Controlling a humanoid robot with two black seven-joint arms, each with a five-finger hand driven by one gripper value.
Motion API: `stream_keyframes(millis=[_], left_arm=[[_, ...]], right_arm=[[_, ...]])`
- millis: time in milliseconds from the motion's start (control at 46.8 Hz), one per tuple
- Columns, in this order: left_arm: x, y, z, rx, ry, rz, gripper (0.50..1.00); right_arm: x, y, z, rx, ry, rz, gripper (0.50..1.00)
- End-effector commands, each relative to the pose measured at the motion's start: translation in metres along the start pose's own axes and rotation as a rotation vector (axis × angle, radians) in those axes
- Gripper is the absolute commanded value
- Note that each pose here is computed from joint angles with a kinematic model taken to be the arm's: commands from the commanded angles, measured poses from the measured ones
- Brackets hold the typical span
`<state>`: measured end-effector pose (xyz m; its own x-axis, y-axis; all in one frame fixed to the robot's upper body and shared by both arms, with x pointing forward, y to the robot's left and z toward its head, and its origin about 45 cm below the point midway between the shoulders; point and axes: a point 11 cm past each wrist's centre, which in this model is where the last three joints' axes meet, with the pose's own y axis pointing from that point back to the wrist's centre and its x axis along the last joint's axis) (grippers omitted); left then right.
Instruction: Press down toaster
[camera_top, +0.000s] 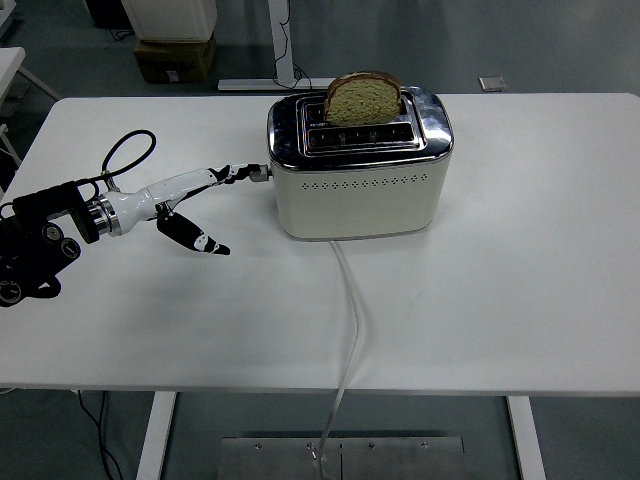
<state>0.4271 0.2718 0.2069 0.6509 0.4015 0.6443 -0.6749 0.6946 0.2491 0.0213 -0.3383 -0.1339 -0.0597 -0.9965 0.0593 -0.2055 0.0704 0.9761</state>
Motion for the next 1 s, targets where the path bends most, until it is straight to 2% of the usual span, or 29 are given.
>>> stream_keyframes(millis=[0,983], left_arm=[[-0.003,0.000,-0.001,0.001,0.006,-0.003,1.000],[-0.031,0.001,-0.018,0.042,0.048,-0.036,1.000]], right_arm=[[0.000,0.000,0.000,0.000,0.001,0.000,1.000],[0.000,0.000,0.000,0.000,-0.001,0.000,1.000]])
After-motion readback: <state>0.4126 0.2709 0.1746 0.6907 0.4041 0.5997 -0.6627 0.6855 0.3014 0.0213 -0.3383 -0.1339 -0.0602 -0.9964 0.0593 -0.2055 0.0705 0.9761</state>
